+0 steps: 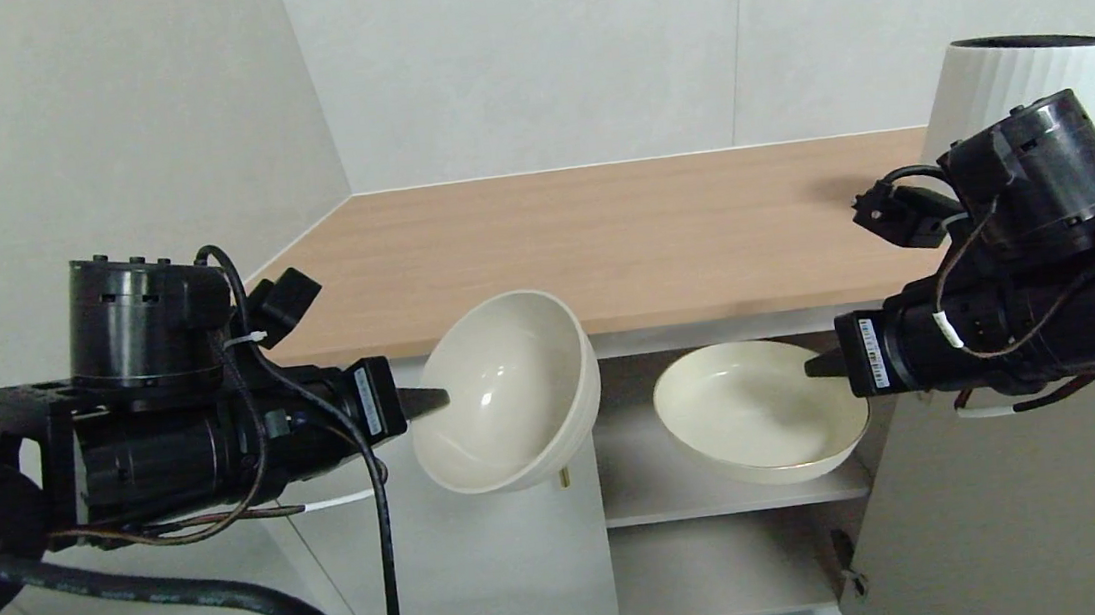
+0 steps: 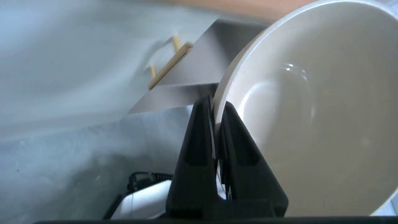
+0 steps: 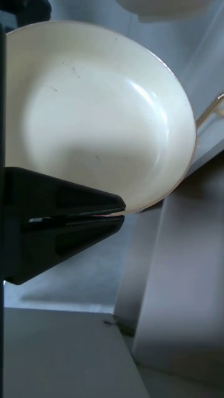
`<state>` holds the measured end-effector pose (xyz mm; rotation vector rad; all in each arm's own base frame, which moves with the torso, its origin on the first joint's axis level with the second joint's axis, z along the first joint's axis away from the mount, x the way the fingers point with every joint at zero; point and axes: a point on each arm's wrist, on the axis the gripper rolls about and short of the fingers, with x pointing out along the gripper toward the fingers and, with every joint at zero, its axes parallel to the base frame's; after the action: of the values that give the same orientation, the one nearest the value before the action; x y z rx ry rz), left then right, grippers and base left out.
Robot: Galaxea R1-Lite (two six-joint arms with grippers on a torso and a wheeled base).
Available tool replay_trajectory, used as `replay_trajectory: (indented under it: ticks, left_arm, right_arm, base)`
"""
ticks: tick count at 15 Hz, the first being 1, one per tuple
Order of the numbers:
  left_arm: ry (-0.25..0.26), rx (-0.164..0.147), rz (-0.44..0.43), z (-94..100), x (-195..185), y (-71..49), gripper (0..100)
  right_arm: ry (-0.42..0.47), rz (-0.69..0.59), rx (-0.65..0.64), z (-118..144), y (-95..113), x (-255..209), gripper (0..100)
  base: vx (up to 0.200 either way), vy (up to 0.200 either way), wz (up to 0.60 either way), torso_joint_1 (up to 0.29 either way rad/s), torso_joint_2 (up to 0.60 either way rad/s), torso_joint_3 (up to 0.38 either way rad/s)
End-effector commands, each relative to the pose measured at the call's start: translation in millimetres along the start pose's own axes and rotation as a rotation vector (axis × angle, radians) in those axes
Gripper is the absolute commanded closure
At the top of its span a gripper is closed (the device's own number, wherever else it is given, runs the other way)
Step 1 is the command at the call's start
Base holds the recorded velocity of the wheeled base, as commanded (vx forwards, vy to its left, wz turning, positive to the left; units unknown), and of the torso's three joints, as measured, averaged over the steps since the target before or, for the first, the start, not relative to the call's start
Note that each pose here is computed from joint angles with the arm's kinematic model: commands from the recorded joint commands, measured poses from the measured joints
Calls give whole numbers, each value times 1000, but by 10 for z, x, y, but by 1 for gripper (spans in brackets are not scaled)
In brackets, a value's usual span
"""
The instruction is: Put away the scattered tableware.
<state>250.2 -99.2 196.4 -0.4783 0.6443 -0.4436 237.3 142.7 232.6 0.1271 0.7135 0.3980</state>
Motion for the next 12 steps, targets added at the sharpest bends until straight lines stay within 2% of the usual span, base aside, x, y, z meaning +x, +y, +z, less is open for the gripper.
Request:
replay_trajectory:
  ticks: [1,8,12]
  left_arm:
    - [4,-2,2,-3,17,6,100]
    - [5,-2,2,-5,21,8,100]
    - [6,-2,3,-8,22,11,100]
  right_arm:
    - [4,-1,0,-3,0,16,100]
    - [14,-4,0,-12,-2,54,100]
    - [15,-5,0,-13,-2,59,100]
  base:
    - [0,0,0,-163,456,281]
    - [0,0,0,-131,431,299]
    - [0,0,0,-22,87,57]
